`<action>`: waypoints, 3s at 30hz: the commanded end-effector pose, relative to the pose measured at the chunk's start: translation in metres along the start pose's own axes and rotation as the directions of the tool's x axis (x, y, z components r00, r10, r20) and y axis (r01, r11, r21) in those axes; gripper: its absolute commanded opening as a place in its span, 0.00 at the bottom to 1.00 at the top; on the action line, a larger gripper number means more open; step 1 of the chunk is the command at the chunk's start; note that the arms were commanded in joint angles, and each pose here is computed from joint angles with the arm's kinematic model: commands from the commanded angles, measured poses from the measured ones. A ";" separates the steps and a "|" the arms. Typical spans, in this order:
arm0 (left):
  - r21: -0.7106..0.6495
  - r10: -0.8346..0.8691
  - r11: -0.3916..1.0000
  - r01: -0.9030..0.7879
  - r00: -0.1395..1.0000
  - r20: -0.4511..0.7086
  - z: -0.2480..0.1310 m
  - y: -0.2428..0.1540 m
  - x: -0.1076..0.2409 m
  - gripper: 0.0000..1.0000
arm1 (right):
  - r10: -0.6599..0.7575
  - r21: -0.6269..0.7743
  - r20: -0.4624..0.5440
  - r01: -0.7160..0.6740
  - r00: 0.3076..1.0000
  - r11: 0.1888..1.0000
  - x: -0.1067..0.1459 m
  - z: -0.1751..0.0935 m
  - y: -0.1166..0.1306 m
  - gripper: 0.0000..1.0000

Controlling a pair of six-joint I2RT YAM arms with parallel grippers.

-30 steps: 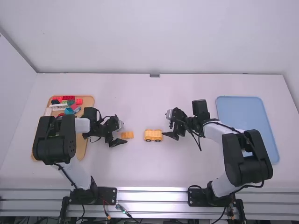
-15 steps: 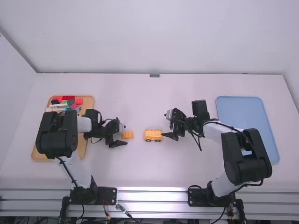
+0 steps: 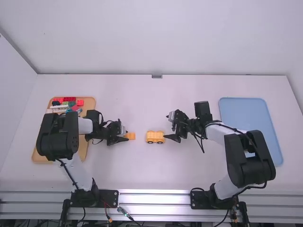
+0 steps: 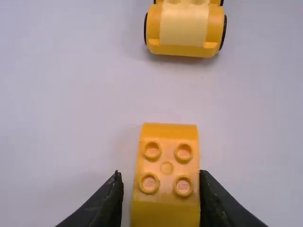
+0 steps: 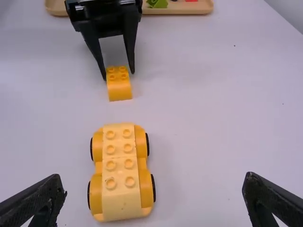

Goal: Assemble lego blocks to make yellow taxi

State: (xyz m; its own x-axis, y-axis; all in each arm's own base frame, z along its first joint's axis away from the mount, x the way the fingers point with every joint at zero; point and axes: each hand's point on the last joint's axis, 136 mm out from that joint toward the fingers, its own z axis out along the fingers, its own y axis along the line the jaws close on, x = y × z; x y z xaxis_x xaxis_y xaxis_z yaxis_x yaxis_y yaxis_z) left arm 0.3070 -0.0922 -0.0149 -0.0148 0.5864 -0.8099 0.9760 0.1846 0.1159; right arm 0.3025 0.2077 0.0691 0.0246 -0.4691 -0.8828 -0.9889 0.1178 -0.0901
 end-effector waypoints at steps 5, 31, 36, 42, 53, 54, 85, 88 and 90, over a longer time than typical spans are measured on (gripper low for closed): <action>0.029 -0.008 1.000 0.008 1.000 0.010 0.007 -0.015 0.001 0.31 | 0.018 -0.017 0.004 -0.018 1.000 1.000 0.003 0.002 0.004 0.99; 0.032 -0.437 0.900 0.435 0.898 0.057 -0.018 0.056 -0.048 0.02 | 0.041 0.036 -0.012 -0.041 0.999 0.999 0.032 0.005 0.024 0.99; 0.074 -0.394 0.918 0.390 0.918 0.040 -0.017 0.051 -0.064 0.02 | 0.054 0.026 0.004 -0.054 0.999 0.998 0.039 0.020 0.027 0.99; 0.086 -0.247 0.966 0.243 0.968 0.048 -0.006 0.034 -0.085 0.02 | 0.068 -0.036 0.039 -0.067 0.997 0.997 0.055 0.046 0.032 0.98; 0.031 -0.058 0.998 0.057 0.998 0.032 0.015 0.003 -0.100 0.02 | 0.080 -0.121 0.119 -0.066 0.990 0.990 0.055 0.063 0.022 0.98; 0.034 -0.058 0.998 0.057 0.997 0.041 0.015 0.003 -0.101 0.02 | 0.080 -0.121 0.119 -0.065 0.990 0.991 0.055 0.064 0.022 0.99; 0.111 0.040 0.992 -0.057 0.988 0.146 0.036 -0.013 -0.118 0.02 | 0.074 -0.181 0.168 -0.043 0.983 0.983 0.069 0.072 0.027 0.67; 0.123 0.023 0.992 -0.041 0.988 0.151 0.048 -0.013 -0.121 0.02 | 0.054 -0.193 0.171 -0.020 0.984 0.981 0.067 0.075 0.031 0.60; 0.105 -0.011 0.994 -0.002 0.992 0.126 0.054 -0.008 -0.119 0.02 | 0.052 -0.197 0.170 -0.018 0.984 0.980 0.066 0.077 0.033 0.54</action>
State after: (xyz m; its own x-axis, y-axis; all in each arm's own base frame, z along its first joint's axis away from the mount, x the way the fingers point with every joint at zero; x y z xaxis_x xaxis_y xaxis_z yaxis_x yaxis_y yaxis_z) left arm 0.3147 -0.2017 0.0535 0.0783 0.4868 -0.8700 0.9891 0.0711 0.1288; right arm 0.2926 0.2457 -0.0229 0.0136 -0.3181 -0.9480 -0.9997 -0.0231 -0.0066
